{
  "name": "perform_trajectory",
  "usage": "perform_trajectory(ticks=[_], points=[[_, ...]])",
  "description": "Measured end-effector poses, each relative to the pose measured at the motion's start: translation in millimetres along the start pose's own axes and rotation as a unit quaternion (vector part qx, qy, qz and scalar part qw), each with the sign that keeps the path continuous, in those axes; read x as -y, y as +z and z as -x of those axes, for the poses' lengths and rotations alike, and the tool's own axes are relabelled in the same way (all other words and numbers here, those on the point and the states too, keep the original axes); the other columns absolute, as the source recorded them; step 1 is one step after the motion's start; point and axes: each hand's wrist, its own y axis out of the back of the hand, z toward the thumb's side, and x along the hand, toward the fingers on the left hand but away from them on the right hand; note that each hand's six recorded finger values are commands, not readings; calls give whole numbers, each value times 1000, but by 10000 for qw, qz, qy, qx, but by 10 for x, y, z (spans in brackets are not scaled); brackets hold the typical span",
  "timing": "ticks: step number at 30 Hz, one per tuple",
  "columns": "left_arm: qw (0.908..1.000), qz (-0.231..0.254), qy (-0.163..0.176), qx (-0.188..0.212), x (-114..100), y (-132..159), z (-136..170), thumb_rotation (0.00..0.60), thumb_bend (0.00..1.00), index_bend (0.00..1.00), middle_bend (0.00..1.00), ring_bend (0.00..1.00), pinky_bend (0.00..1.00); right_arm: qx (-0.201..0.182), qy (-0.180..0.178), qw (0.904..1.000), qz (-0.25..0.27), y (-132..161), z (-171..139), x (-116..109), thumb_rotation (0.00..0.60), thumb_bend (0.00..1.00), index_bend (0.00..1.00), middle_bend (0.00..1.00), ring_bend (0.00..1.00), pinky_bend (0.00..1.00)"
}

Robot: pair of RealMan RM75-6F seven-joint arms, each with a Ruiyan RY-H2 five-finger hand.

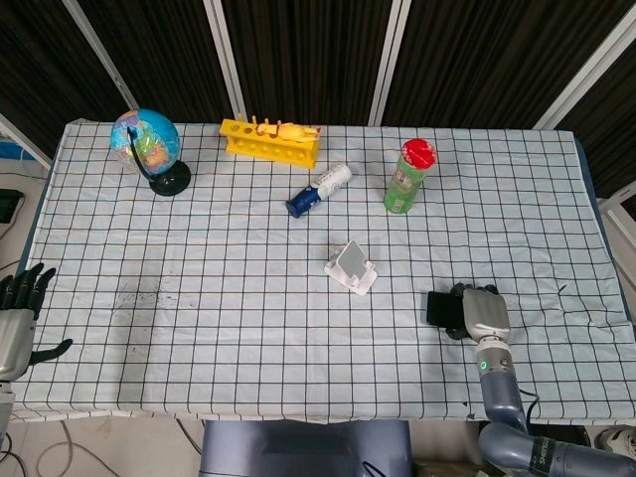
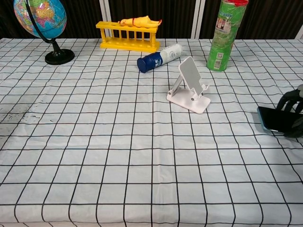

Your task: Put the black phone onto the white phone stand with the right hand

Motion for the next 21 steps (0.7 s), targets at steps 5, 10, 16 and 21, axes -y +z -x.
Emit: perform_trajectory(ticks=[5,10,16,21], points=[[10000,3,10,-2,-2,0,2,600,0,0,0,0,0,-122,-89,9991,404,56,-28,-104,600,400,649,732,585,185],[10000,0,6,-4,0,-1,2,600,0,0,0,0,0,-211,-162,9956,897,93,-58,-215,600,400,649,732,585,215],[10000,-3,5,-10,1,-2,-1,600,0,0,0,0,0,-252,-240,9870,1566,128,-75,-402,600,400,648,732,585,217],[10000,-2,3,-15,2,-2,-2,600,0,0,0,0,0,-289,-185,9711,2362,189,-99,-508,600,400,649,732,585,217]])
